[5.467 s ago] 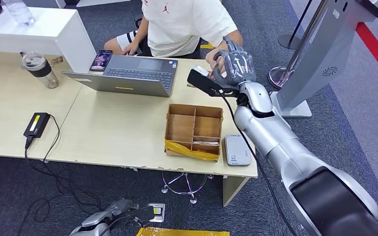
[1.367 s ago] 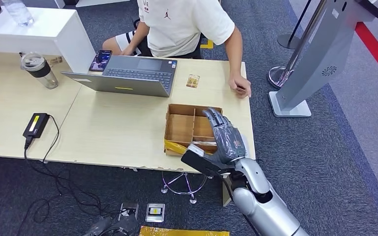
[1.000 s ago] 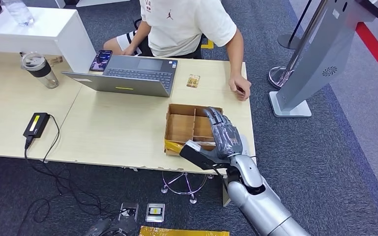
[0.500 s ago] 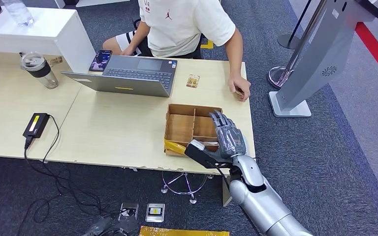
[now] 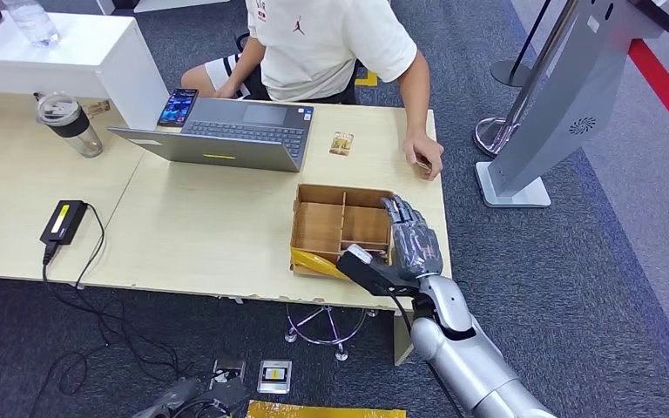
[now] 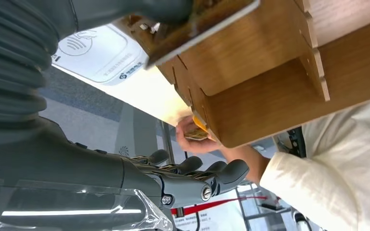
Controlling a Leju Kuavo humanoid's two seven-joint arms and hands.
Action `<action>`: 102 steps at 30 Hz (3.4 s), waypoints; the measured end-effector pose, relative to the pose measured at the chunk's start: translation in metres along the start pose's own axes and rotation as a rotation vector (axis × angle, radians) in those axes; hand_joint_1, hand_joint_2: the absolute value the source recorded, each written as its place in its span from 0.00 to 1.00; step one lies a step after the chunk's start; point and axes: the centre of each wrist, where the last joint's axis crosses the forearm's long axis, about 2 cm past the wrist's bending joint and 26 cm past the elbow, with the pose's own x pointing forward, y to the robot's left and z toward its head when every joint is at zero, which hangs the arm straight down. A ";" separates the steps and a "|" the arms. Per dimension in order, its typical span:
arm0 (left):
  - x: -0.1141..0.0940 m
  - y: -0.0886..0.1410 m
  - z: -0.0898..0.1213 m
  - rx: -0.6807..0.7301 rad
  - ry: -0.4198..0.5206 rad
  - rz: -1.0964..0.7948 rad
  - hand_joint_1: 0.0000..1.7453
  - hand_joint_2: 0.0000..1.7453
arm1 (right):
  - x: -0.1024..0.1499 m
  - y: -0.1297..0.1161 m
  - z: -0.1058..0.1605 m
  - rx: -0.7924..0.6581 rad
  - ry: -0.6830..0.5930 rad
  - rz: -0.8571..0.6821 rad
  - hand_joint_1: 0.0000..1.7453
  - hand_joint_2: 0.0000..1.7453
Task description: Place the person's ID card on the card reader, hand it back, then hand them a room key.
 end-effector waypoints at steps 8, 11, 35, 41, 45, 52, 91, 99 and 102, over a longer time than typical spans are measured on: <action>0.002 0.003 -0.001 0.007 -0.008 -0.014 0.00 0.00 | -0.002 0.004 0.004 -0.028 -0.011 -0.015 0.22 1.00; 0.002 0.003 -0.001 0.007 -0.009 -0.016 0.00 0.00 | -0.002 0.006 0.005 -0.028 -0.012 -0.018 0.22 1.00; 0.011 -0.003 0.000 0.026 0.024 -0.024 0.00 0.00 | -0.003 0.015 0.016 -0.004 -0.017 -0.042 0.67 1.00; 0.011 -0.003 0.001 0.025 0.024 -0.025 0.00 0.00 | -0.003 0.016 0.017 -0.001 -0.015 -0.043 0.85 1.00; 0.010 -0.005 0.001 0.022 0.028 -0.022 0.00 0.00 | -0.002 0.018 0.020 0.007 -0.003 -0.043 0.82 1.00; 0.009 -0.007 0.002 0.018 0.033 -0.020 0.00 0.00 | -0.001 0.019 0.021 0.015 0.009 -0.045 0.88 1.00; 0.018 -0.006 0.001 0.009 -0.021 -0.050 0.00 0.00 | -0.002 -0.095 -0.039 -0.417 -0.143 -0.263 1.00 1.00; 0.033 0.015 -0.005 0.004 -0.100 -0.057 0.00 0.00 | 0.019 -0.134 -0.088 -0.502 -0.251 -0.221 1.00 1.00; 0.037 0.025 -0.008 0.012 -0.122 -0.053 0.00 0.00 | 0.028 -0.136 -0.103 -0.482 -0.256 -0.206 1.00 1.00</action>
